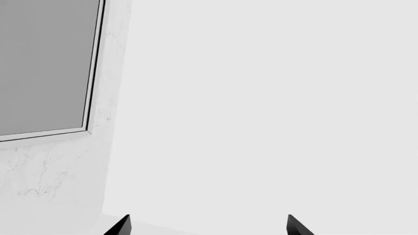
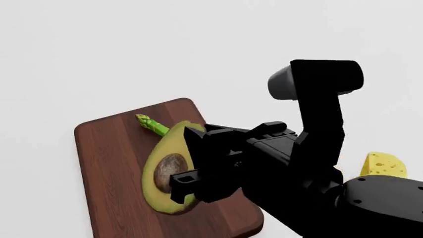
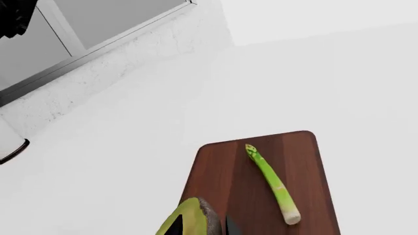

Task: Clear the non-vegetable object off the cutting board and place the vegetables onto it.

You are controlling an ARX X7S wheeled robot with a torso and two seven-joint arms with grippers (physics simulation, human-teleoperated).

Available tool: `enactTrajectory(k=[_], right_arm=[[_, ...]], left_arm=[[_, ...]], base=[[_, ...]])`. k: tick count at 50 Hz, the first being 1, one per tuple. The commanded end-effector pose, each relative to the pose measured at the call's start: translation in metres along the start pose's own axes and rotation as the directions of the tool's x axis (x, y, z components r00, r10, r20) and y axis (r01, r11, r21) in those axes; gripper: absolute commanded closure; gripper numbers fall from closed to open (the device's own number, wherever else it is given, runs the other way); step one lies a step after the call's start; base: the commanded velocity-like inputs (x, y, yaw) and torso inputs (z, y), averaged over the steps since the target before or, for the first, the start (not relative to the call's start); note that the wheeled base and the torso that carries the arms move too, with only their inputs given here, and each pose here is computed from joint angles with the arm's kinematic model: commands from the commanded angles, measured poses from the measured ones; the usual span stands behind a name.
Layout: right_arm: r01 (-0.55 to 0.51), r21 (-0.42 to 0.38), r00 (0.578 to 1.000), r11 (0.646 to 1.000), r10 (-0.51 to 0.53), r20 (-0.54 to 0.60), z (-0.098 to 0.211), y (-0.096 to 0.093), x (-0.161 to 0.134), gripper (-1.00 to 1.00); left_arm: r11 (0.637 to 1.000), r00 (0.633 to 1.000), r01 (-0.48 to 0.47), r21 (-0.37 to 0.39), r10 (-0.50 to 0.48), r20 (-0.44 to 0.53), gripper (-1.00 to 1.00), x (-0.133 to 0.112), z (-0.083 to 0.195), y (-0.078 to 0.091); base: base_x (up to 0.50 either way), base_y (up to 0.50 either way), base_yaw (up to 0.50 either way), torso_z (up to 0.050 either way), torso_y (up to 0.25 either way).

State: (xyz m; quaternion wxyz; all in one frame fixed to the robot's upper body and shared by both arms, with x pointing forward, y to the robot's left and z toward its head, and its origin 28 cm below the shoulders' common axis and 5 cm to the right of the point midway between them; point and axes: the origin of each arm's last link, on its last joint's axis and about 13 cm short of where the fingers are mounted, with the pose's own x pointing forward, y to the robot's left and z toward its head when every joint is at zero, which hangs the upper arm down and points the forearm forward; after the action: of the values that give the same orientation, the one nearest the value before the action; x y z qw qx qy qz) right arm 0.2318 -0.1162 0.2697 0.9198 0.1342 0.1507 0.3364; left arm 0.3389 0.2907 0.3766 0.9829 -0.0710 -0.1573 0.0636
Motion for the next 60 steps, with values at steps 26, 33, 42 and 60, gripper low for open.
enactTrajectory(k=[26,33,42,60], right_arm=[[-0.043,0.032,0.993,0.999,0.046,-0.109,-0.015,-0.011,0.021,1.00],[-0.052,0.025,0.990,0.998,0.054,-0.127,-0.014,-0.009,0.023,1.00],[-0.056,0.007,0.991,0.998,0.056,-0.123,-0.011,-0.005,0.023,-1.00],[-0.066,-0.159,0.993,0.985,0.049,-0.108,0.017,0.038,0.006,-1.00]], left_arm=[[1.000,1.000,-0.006,-0.003,0.006,0.000,-1.00,0.000,0.000,0.002],[1.000,1.000,-0.008,-0.005,0.008,0.001,-1.00,0.000,0.000,0.002],[1.000,1.000,-0.010,-0.006,0.010,0.002,-1.00,0.001,0.000,0.004],[1.000,1.000,-0.009,-0.008,0.009,0.001,-1.00,-0.001,0.000,0.004]], base=[[0.00,0.00,0.00,0.000,0.000],[0.00,0.00,0.00,0.000,0.000],[0.00,0.00,0.00,0.000,0.000],[0.00,0.00,0.00,0.000,0.000]])
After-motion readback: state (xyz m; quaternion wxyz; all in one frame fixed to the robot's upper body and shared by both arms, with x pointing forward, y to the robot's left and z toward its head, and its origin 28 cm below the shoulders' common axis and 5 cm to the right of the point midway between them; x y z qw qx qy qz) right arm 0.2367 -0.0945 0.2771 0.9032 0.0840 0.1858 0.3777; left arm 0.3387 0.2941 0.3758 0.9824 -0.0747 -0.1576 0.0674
